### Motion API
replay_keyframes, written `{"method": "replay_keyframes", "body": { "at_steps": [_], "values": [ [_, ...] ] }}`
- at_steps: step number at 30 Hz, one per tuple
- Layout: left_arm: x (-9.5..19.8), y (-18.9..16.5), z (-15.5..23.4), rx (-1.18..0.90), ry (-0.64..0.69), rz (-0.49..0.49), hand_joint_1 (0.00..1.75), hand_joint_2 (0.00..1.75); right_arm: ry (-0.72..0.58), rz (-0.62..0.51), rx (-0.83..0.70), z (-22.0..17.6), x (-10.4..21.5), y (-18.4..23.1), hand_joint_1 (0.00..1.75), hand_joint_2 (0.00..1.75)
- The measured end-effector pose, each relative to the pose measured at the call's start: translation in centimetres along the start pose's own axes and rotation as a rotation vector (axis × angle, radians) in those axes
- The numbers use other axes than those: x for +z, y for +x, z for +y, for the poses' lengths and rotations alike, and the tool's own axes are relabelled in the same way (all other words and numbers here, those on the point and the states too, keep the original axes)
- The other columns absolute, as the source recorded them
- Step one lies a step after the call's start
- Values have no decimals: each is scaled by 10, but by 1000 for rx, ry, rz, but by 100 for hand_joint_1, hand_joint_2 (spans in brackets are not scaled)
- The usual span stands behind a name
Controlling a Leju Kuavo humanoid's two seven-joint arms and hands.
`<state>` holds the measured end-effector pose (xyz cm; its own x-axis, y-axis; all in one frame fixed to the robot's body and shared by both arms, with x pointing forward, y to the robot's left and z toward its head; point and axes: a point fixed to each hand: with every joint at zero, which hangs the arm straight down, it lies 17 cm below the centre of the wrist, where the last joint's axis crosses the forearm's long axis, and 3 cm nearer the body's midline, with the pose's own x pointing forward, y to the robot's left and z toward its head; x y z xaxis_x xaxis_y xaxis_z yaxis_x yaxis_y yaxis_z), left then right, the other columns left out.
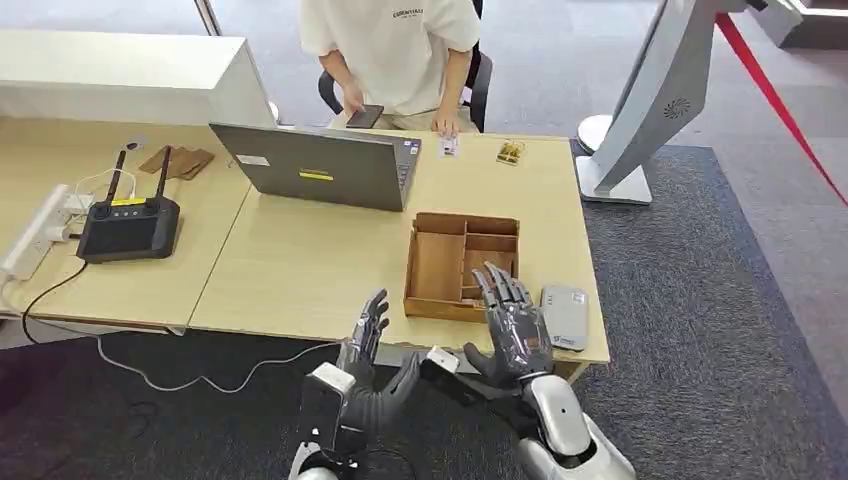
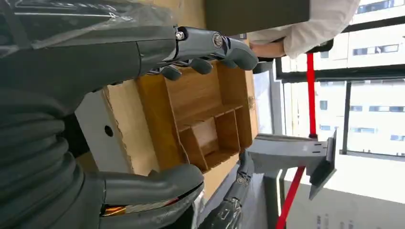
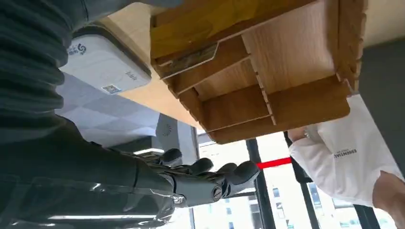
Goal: Pass the card to the sensor for recognition and then transmit it.
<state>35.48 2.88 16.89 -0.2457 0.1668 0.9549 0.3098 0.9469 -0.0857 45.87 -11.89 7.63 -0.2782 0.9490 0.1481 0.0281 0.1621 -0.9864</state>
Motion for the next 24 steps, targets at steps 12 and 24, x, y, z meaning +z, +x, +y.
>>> {"method": "replay_keyframes", "body": {
  "at_steps": [12,24],
  "values": [
    [-1,0,-4,3,-14,1,0,175,-53,44,65,0,-9,-21,0,175],
    [-1,-1,-5,10,-19,5,0,175,-89,43,84,-1,-25,-27,0,175]
  ]
}}
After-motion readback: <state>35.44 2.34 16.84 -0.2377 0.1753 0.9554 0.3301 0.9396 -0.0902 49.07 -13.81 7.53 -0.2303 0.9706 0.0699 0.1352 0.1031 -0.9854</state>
